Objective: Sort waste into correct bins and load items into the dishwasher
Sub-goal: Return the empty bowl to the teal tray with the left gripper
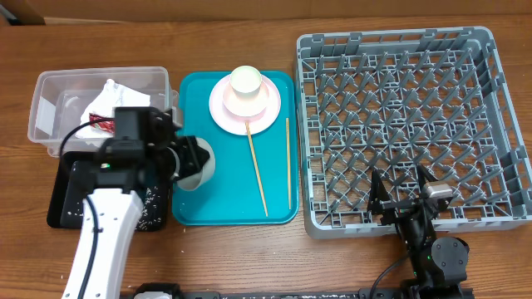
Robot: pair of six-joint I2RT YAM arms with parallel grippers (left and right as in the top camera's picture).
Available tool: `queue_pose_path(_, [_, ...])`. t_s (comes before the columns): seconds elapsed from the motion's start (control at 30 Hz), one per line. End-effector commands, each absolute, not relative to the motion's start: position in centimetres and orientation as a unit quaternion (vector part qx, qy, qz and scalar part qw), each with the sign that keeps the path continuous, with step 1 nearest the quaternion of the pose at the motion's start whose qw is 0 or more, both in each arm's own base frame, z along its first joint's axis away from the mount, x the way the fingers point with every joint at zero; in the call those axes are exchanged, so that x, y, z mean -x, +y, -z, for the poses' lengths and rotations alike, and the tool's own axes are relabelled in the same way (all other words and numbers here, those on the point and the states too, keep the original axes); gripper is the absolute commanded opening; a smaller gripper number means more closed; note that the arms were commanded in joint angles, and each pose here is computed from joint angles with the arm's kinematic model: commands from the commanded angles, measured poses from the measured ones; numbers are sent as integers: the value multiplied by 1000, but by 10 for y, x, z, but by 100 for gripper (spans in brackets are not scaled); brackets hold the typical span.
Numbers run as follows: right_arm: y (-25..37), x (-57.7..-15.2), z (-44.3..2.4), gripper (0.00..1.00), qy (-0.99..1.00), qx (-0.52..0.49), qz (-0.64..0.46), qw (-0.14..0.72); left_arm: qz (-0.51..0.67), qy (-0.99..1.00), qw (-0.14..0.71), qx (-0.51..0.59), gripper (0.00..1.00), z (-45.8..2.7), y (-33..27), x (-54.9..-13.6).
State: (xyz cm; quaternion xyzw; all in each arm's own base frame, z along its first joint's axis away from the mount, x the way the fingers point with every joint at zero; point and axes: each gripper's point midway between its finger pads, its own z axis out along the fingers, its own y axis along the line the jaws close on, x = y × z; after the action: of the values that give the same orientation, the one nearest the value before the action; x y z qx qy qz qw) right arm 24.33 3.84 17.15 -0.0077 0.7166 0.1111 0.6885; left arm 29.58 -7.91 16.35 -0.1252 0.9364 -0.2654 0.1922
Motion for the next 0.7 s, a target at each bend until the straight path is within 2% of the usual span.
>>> queue_pose_path(0.0, [38, -243, -170, 100, 715, 9, -110, 691, 154, 958, 205, 129, 4, -153, -66, -294])
queue_pose_path(0.3, [38, -243, -170, 100, 715, 9, -110, 691, 89, 979, 162, 81, 4, -121, -92, -283])
queue_pose_path(0.67, [38, -243, -170, 100, 715, 9, -110, 691, 75, 989, 111, 65, 4, -70, -114, -295])
